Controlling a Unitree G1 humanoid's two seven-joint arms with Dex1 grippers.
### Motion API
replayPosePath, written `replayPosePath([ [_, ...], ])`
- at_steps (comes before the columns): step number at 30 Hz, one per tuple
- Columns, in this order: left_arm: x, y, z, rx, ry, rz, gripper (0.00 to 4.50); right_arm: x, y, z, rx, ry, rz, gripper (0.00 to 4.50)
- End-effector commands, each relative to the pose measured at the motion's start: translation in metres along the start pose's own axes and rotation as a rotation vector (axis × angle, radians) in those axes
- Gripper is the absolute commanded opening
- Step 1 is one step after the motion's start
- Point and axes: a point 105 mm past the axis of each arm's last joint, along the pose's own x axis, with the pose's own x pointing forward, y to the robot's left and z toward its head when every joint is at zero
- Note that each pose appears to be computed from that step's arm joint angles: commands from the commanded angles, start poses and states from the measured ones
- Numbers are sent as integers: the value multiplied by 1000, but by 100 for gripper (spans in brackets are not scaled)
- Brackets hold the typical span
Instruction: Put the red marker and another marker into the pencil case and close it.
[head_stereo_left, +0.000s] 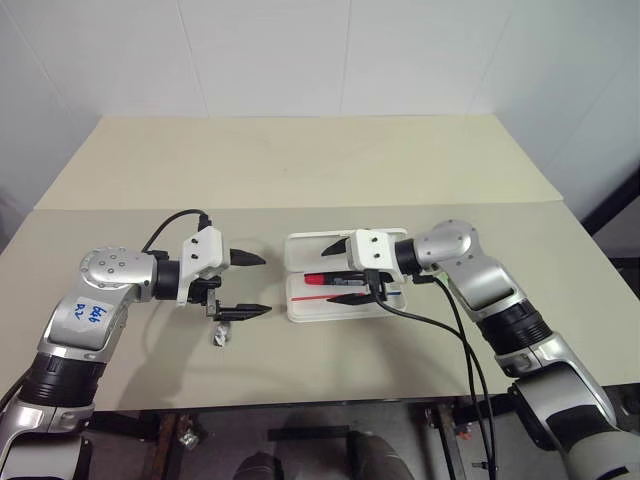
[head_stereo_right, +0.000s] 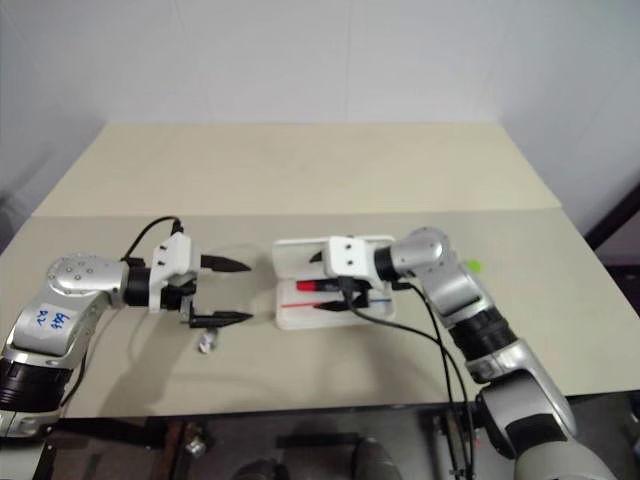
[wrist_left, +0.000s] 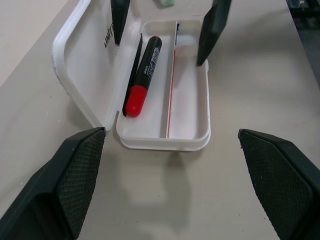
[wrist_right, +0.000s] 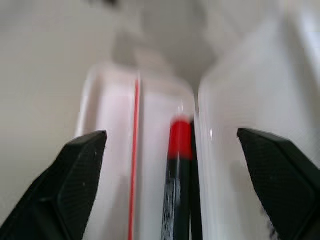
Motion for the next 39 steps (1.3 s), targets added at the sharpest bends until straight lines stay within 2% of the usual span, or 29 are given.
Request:
replayPosePath([
  [1,-1,2,14,49,-40,-7,450,-18,8,20,68,-70,28,446],
  [8,6,2,17,58,-52,-37,450,-51,34,23,328,-49,70,446],
  [12,12,4,21,80,-57,-72,450,-73,24,15,550,6,-96,446],
  [15,16,8,26,104,-62,-100,450,-99,19,-2,741,113,-243,446],
  [19,21,13,29,122,-71,-125,450,-129,18,-18,903,230,-394,446],
  [23,29,17,31,142,-83,-155,450,-161,13,-48,1114,322,-600,446],
  [28,38,21,38,176,-102,-190,450,-170,8,-81,1292,321,-770,446],
  [31,40,21,39,184,-108,-200,450,-171,8,-90,1359,308,-833,446],
  [34,43,20,41,190,-114,-209,450,-168,13,-111,1466,348,-938,446],
  [39,42,18,40,190,-117,-209,450,-155,8,-117,1559,349,-1018,446],
])
